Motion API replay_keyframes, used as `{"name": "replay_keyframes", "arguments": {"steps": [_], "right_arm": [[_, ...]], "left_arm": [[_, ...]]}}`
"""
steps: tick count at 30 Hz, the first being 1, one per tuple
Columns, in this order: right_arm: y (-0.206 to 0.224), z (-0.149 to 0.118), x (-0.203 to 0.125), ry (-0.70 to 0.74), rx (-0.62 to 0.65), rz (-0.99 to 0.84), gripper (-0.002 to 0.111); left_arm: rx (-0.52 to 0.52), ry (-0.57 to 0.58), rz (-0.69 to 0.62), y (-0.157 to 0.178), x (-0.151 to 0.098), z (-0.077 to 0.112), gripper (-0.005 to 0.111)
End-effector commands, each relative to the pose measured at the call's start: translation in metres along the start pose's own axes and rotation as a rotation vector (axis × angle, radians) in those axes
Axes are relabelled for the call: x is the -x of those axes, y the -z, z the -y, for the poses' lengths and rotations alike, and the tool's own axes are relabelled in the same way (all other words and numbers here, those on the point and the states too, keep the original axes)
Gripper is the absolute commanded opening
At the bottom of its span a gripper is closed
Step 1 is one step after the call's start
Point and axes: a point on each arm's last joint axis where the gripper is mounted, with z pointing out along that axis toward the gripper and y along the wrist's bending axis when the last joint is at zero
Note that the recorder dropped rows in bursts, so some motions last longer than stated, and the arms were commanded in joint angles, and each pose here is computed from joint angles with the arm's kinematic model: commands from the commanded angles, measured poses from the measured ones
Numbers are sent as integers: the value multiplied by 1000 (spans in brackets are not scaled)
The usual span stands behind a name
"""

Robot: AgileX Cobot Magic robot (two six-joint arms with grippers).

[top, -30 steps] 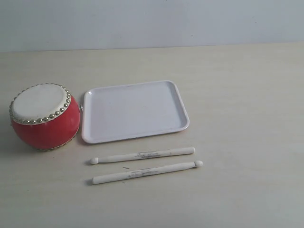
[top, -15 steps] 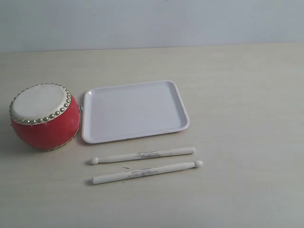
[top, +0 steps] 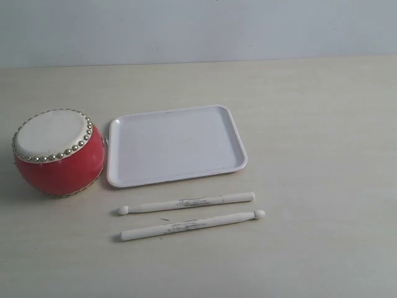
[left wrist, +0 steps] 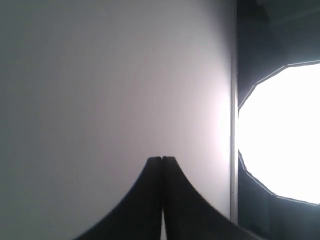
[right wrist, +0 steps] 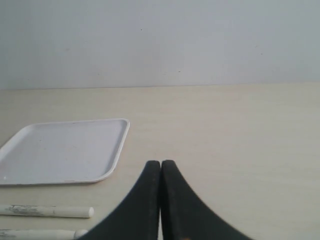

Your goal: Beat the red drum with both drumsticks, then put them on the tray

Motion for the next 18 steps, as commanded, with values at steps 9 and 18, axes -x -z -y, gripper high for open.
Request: {"name": "replay_keyframes", "arguments": {"steps": [9, 18], "right_arm": [[0, 1, -1, 1, -7, 5, 0], [0, 1, -1, 1, -7, 5, 0]], "left_arm": [[-130, 2, -8, -39, 12, 2, 0], [-174, 52, -92, -75, -3, 1, 0]]}}
